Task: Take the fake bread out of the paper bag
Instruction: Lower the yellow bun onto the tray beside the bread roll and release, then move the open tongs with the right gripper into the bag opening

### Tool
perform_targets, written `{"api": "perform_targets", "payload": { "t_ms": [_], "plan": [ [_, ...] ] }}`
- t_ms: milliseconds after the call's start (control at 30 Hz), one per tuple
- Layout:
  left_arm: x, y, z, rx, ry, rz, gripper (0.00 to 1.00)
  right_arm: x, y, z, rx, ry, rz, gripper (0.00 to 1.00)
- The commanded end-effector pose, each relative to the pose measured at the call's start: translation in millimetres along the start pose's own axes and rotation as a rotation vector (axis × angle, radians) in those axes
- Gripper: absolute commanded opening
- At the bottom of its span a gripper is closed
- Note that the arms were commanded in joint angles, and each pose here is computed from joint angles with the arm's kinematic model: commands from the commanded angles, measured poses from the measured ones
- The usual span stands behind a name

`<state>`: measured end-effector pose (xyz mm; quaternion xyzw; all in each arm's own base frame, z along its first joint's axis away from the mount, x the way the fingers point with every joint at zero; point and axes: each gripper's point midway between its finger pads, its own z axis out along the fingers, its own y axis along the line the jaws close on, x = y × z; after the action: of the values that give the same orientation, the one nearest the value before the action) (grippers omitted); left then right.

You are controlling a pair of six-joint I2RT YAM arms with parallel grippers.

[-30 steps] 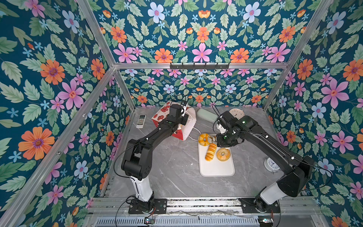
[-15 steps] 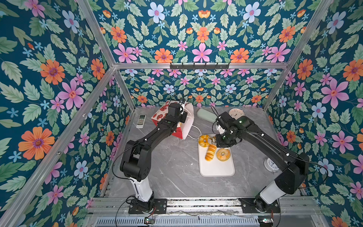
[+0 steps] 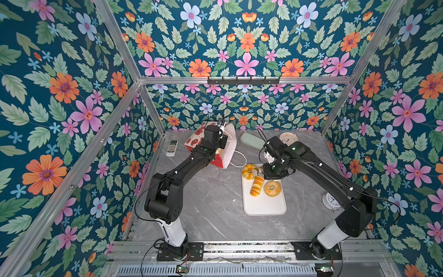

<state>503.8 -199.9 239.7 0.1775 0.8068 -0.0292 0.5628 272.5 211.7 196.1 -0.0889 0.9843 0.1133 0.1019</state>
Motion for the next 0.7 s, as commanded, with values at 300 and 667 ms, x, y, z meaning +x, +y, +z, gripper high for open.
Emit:
{"api": "perform_targets", "payload": {
  "t_ms": [300,667],
  "plan": [
    [-13.4,-3.6,-9.7,0.036,-0.042,0.028,0.0,-12.6,9.3,-34.6,-0.067,-0.146,0.0,0.31],
    [-4.9,-21.2,-29.1,0.155,0.014,0.137,0.0,-38.2,67.1,-94.4,-0.401,-0.448,-0.154,0.26]
  ]
}}
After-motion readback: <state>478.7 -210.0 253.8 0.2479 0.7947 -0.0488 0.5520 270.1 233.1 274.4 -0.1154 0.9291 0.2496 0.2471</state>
